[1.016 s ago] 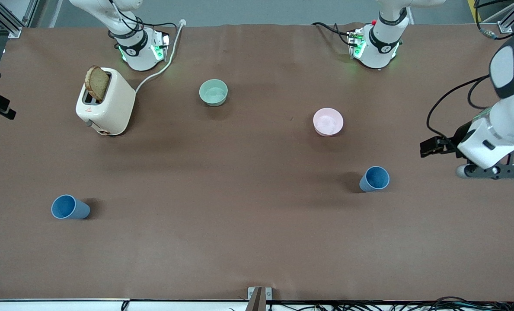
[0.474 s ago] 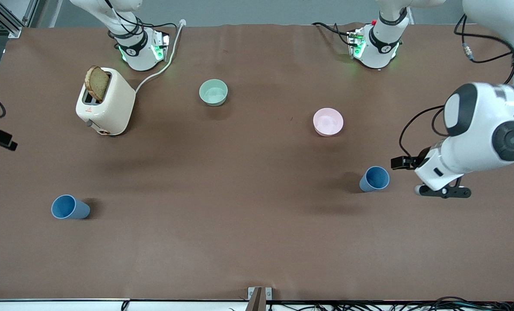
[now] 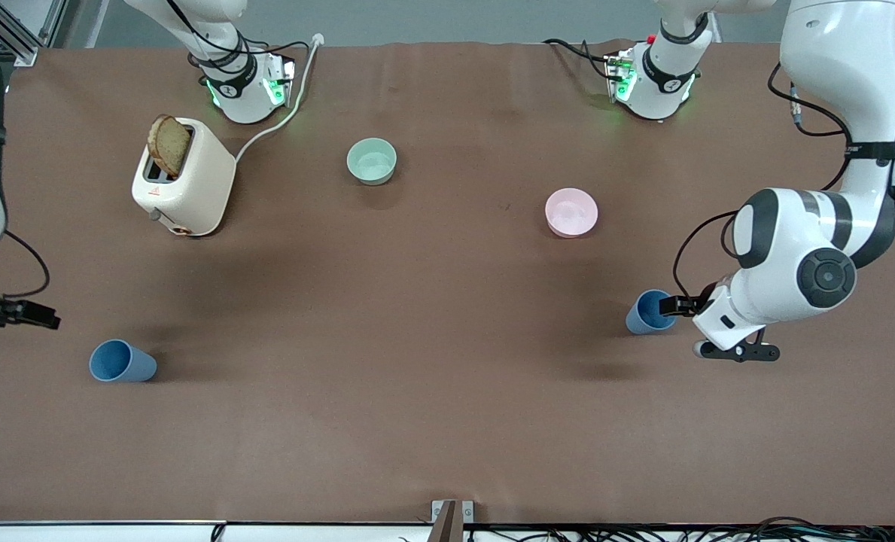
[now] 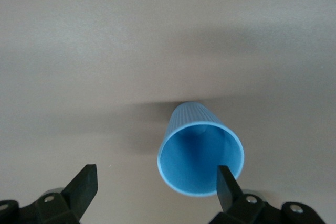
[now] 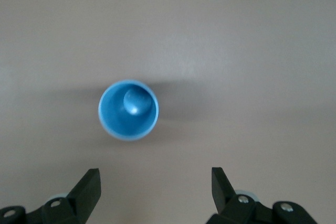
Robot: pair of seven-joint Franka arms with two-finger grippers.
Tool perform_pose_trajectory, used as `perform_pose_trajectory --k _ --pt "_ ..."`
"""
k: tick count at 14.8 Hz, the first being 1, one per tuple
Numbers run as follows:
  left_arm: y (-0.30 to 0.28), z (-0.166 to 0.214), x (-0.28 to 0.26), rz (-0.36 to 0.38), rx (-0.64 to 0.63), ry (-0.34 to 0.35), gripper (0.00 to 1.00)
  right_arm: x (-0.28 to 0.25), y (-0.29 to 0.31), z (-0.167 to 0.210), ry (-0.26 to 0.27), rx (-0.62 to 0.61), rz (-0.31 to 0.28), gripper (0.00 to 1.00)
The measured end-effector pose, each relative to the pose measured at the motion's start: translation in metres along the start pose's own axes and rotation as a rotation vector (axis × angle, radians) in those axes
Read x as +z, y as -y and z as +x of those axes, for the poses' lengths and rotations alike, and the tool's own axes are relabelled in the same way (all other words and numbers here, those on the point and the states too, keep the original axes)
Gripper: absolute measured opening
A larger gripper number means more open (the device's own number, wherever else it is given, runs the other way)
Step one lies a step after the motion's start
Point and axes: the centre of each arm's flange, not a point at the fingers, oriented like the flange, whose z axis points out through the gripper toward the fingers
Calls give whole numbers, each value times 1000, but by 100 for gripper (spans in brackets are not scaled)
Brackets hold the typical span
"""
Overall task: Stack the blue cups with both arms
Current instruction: 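Grasp the blue cup with the left gripper while the right gripper grasps the other cup, then carry the blue cup with the left gripper toward the table middle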
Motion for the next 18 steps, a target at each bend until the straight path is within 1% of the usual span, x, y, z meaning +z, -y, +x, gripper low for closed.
perform_pose_trajectory --k 1,2,5,6,7,8,9,10,11,12,13,14,15,16,17,18 --pt "0 0 7 0 0 0 100 17 0 5 -8 -1 -3 94" --pt "0 0 14 0 -1 7 100 35 1 9 -11 0 1 91" --pt "3 2 37 0 -5 34 100 80 3 16 -8 27 45 89" --pt "3 2 43 1 -5 40 97 90 0 15 -4 38 55 85" --pt "3 2 47 1 -5 45 97 97 -4 16 -6 44 61 85" --pt "3 3 50 1 -5 47 90 101 -7 16 -12 49 63 82" --pt "3 3 52 1 -5 48 81 106 -10 17 -20 54 65 82" --pt "3 3 52 1 -5 47 68 110 -12 18 -28 59 65 78" --pt "3 3 52 1 -5 47 58 117 -13 18 -33 65 68 78" --pt "3 3 52 1 -5 46 49 124 -12 19 -34 75 80 70" --pt "3 3 52 1 -5 46 40 131 -11 19 -32 87 96 66" --pt "3 3 52 1 -6 46 31 138 -10 18 -27 94 106 66" --pt "4 4 52 1 -6 45 19 144 -9 18 -22 96 110 62" --pt "4 4 52 0 -3 45 10 148 -9 18 -17 97 112 52" --pt "1 5 47 -3 14 37 6 152 -9 17 -12 100 116 44" --pt "0 6 43 -2 23 29 6 155 -8 17 -10 107 125 29"
